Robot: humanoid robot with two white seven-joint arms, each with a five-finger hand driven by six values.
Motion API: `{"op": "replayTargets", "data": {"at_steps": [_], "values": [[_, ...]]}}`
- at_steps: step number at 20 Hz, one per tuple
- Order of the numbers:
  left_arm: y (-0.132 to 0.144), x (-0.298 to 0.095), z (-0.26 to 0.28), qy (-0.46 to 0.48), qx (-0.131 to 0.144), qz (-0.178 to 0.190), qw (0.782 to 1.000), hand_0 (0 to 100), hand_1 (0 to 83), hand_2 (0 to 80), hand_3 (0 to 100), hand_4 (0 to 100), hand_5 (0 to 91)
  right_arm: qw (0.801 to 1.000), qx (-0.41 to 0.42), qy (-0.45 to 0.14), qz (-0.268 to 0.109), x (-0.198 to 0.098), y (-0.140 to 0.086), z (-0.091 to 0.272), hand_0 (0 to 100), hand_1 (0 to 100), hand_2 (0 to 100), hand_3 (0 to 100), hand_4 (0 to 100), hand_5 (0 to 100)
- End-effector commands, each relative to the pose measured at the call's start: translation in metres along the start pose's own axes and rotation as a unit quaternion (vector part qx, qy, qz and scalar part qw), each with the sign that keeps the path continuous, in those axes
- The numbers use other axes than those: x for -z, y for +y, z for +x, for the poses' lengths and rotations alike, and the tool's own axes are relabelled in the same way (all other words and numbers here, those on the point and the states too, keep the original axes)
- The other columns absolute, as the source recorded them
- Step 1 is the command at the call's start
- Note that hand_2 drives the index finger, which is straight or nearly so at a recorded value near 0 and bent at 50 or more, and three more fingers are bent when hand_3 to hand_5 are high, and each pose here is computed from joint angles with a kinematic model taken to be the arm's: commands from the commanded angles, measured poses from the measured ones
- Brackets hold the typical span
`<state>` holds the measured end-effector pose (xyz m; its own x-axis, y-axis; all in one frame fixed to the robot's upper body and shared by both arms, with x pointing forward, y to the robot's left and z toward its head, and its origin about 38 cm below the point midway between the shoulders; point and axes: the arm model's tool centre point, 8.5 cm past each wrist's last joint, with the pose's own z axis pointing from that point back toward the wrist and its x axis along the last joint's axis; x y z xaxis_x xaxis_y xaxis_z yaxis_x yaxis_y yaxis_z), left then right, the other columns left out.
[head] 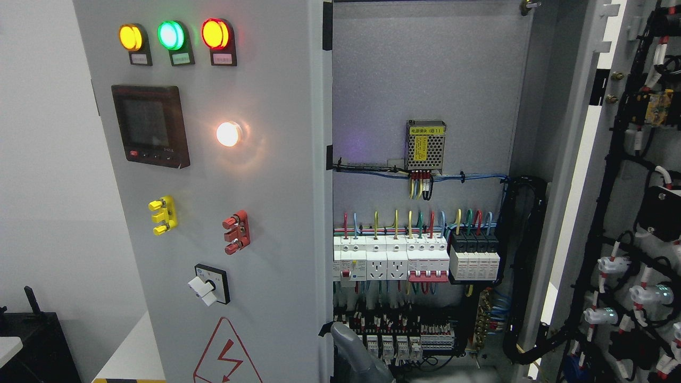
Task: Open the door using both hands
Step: 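Push the indicator-light door outward with the right hand, swinging it open, then keep pushing the indicator-light door farther open with the right hand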
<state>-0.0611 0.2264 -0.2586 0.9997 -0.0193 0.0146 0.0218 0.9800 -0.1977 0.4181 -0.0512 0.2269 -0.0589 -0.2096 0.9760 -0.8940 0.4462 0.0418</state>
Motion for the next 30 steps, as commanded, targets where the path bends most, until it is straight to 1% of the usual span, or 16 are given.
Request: {"op": "replayTargets", "data": {"at_steps": [1, 5, 11, 25, 30], "values": [[-0.003, -0.002, -0.012, 0.017, -0.005, -0.003, 1.0, 0, 0.0, 0.0, 0, 3, 0.0, 0.999, -0.004, -0.016, 0.029, 0.001, 0.022, 0.007, 0, 0, 0, 0, 0, 0], [-0.003, -0.002, -0.012, 0.017, -0.005, -0.003, 1.0, 0, 0.0, 0.0, 0, 3, 0.0, 0.999, 0.001, -0.017, 0.036, 0.0, 0.03, 0.004, 0, 0, 0, 0, 0, 0], [-0.003, -0.001, -0.011, 0.016, -0.004, -0.003, 1.0, 0, 0.0, 0.0, 0, 3, 0.0, 0.998, 0.006, -0.013, 0.058, 0.004, 0.048, -0.002, 0, 0, 0, 0, 0, 0], [-0.003, -0.002, -0.012, 0.017, -0.005, -0.003, 1.0, 0, 0.0, 0.0, 0, 3, 0.0, 0.996, 0.011, -0.009, 0.09, 0.009, 0.071, -0.007, 0, 0, 0, 0, 0, 0], [-0.003, -0.002, -0.012, 0.017, -0.005, -0.003, 1.0, 0, 0.0, 0.0, 0, 3, 0.0, 0.994, 0.017, -0.008, 0.105, 0.009, 0.085, -0.011, 0, 0, 0, 0, 0, 0]]}}
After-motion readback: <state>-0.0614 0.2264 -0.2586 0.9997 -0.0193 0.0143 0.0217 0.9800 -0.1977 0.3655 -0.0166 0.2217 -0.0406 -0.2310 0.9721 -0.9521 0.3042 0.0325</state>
